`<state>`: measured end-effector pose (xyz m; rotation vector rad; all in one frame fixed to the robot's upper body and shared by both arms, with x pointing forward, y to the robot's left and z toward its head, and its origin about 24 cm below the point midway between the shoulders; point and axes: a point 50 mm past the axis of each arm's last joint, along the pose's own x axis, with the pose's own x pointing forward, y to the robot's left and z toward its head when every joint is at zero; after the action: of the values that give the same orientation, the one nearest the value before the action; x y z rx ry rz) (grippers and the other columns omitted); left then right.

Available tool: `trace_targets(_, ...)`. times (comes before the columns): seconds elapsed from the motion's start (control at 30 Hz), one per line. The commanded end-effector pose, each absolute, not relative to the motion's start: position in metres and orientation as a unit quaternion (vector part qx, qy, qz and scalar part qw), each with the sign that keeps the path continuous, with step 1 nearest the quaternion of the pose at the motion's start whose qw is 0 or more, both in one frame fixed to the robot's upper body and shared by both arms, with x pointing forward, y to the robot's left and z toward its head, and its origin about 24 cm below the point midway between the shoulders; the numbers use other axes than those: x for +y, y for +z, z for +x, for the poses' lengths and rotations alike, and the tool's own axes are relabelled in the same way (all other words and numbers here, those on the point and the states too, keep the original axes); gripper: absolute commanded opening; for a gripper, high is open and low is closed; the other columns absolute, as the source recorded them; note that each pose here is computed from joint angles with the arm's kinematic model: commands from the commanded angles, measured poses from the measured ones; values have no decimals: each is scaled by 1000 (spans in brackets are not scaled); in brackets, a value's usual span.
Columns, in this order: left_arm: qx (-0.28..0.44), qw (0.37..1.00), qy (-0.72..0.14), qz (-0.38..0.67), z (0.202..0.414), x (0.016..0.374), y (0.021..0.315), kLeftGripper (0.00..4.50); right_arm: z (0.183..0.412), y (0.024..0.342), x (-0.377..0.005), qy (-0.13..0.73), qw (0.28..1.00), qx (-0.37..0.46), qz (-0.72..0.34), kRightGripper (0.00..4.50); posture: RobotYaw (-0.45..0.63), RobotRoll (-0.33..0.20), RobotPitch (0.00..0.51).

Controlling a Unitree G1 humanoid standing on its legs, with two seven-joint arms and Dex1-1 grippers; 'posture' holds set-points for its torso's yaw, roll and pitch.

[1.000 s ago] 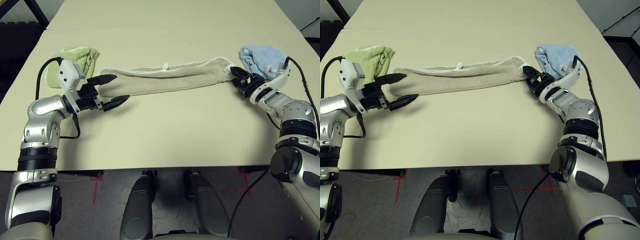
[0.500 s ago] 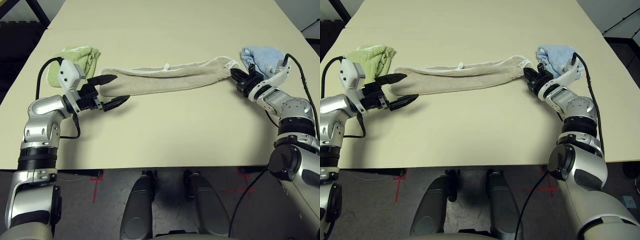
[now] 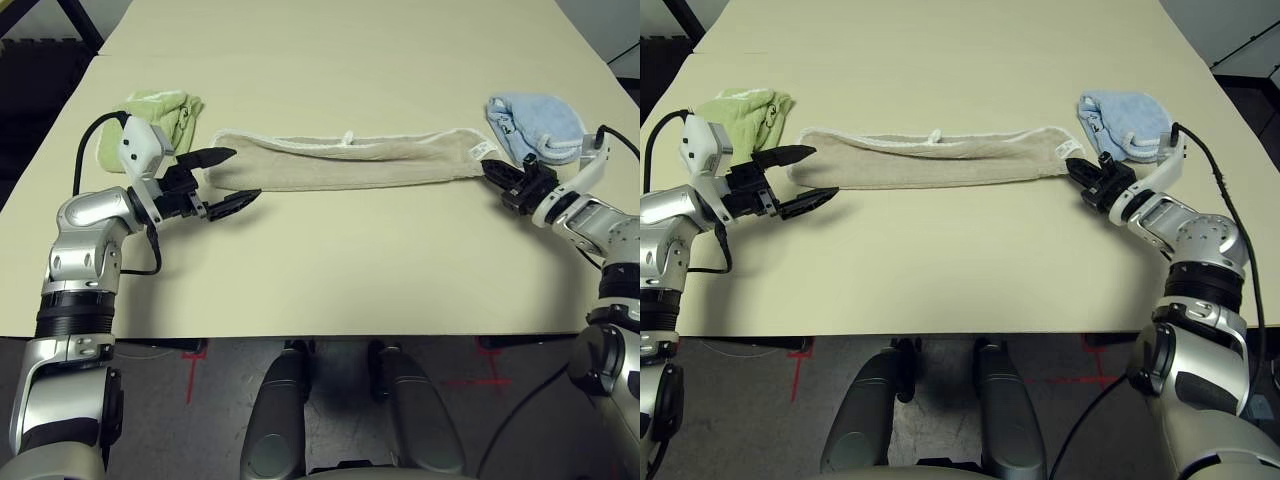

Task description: Fold the towel and set it aside.

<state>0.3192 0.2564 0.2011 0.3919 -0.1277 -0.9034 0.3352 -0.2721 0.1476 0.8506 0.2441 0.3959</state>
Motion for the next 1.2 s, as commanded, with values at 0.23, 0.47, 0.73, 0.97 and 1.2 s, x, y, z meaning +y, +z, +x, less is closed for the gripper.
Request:
trace_targets(0.23,-52,874,-442,193,320,256,198,4500,338,159,-268,214,881,79,414,38,-51,0,226)
trace_targets(0.47,-51,875,-439,196,318,257,199,4500,339,179,-248,338,852,80,391,38,-33,0,213)
trace_targets(0.73,-53,876,-435,199,318,258,199,4500,344,190,-222,441,842,116,290,38,-25,0,201)
trace_targets(0.97,-55,878,-432,200,318,258,200,4500,355,188,-188,464,842,129,244,38,-12,0,198)
trace_targets(1.2,-54,879,-428,201,317,259,200,4500,352,182,-159,487,838,166,184,38,-8,0,199)
